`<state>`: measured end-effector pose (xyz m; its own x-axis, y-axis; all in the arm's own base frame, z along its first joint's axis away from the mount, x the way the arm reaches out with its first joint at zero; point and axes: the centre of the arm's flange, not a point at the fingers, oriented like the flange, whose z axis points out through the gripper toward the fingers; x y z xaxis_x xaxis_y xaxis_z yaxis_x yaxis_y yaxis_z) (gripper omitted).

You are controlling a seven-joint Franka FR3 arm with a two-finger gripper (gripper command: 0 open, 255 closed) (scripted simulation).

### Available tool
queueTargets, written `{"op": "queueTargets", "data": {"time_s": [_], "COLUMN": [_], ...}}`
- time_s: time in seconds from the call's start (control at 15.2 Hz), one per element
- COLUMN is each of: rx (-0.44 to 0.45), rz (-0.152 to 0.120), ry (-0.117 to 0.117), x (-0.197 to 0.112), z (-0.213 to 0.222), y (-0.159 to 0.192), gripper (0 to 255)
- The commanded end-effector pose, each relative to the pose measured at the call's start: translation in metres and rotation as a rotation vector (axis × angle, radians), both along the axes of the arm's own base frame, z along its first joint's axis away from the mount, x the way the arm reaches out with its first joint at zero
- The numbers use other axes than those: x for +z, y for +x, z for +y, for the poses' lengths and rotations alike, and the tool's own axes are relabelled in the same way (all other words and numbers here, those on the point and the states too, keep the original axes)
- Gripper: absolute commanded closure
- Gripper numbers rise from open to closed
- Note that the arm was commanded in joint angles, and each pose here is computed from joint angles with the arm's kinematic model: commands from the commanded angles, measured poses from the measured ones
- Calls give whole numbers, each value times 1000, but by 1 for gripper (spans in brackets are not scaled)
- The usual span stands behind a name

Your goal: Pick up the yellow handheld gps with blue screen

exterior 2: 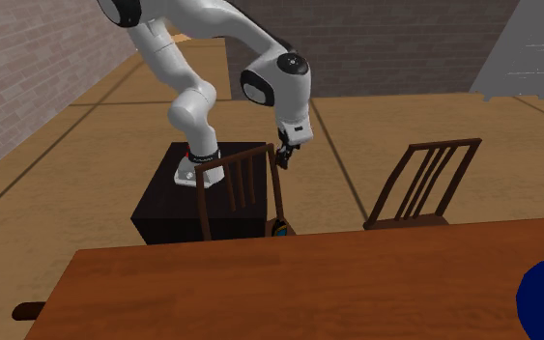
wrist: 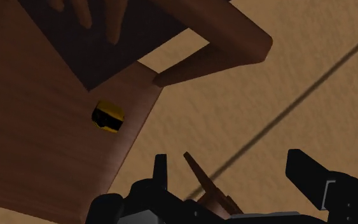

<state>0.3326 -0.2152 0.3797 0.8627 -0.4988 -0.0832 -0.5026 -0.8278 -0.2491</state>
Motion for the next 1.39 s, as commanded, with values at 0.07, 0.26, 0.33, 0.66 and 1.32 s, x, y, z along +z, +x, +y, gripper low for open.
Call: {"op": "queueTargets", "data": {"time_s": [0.07, 0.26, 0.33, 0.66, 1.32], "rx": [-61, -119, -139, -236, -319], "rz": [19, 38, 45, 77, 104], "ry": [29, 59, 69, 119, 161], "x": [-37, -74, -86, -148, -227], "z": [-24, -45, -51, -81, -102], "y": [-5, -12, -14, -31, -48], "gripper": [0, 0, 0, 0, 0]}}
